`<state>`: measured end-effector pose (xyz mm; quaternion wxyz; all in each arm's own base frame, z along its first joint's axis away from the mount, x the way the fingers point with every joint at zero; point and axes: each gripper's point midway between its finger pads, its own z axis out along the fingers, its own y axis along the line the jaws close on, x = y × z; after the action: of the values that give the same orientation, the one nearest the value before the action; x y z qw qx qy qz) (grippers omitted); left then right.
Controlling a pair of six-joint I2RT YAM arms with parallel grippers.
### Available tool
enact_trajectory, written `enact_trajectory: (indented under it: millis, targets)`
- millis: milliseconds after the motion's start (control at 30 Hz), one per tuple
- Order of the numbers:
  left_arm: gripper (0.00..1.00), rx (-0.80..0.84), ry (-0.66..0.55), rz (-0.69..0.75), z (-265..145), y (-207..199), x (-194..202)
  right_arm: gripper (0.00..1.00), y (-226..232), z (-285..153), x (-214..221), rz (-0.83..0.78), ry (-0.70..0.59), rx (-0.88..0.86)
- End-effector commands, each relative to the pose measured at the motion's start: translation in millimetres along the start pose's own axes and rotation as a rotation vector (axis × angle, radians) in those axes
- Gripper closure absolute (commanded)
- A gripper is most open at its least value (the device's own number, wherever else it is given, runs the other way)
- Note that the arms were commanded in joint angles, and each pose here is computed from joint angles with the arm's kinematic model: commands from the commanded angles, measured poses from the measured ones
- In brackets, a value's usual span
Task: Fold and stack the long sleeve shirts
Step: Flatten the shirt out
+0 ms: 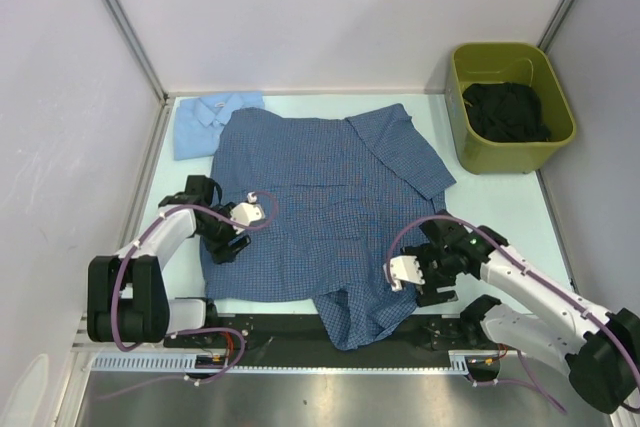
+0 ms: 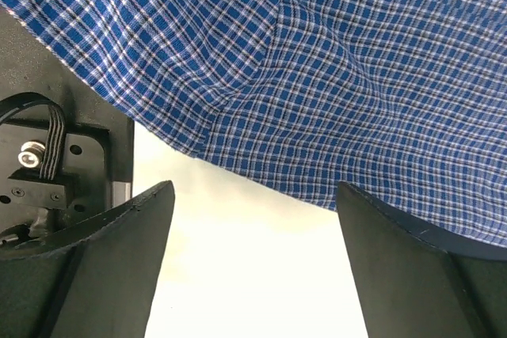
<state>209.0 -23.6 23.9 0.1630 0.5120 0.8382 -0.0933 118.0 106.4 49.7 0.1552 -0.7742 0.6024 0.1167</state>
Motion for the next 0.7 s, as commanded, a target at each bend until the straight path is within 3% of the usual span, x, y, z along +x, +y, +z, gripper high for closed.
enact_trajectory:
  millis: [0,100,133,200,233,267,333,433,600,667]
  targets:
    - [0.24,-0.003,0.001,0.05,-3.2,-4.0,3.4,0.12,-2.0,2.3,-7.3,-0.05,-0.026,0.007]
    - [0.23,0.027,0.022,0.086,-3.9,-15.6,11.9,0.21,-7.4,15.0,-13.7,-0.033,-0.045,0.026]
    - [0.23,0.018,0.019,0.106,-7.3,-16.7,11.9,0.41,-6.7,19.5,-15.7,-0.04,-0.048,0.017]
    - [0.23,0.034,0.034,0.156,-11.0,-24.8,17.6,0.59,-6.2,24.2,-16.3,-0.039,-0.051,0.011]
    - [0.23,0.012,0.031,0.183,-15.9,-24.3,17.0,0.78,-3.2,26.1,-15.3,-0.042,-0.041,-0.005]
    - [0.23,0.005,0.036,0.203,-18.8,-25.0,18.1,0.88,0.2,25.7,-12.5,-0.04,-0.027,-0.02]
    - [0.24,0.04,0.046,0.262,-25.6,-34.6,21.1,1.0,1.0,25.2,-8.9,-0.027,-0.009,-0.017]
    - [0.25,0.109,0.071,0.329,-33.9,-50.9,28.7,1.0,-0.6,20.1,-11.7,-0.02,-0.019,-0.001]
    - [0.27,0.207,0.26,0.431,-21.8,-69.3,74.3,1.0,-6.0,20.6,-13.6,-0.007,-0.015,0.004]
    - [0.25,0.216,0.268,0.452,-18.1,-70.5,75.7,1.0,-7.4,20.5,-14.5,-0.002,-0.012,0.0]
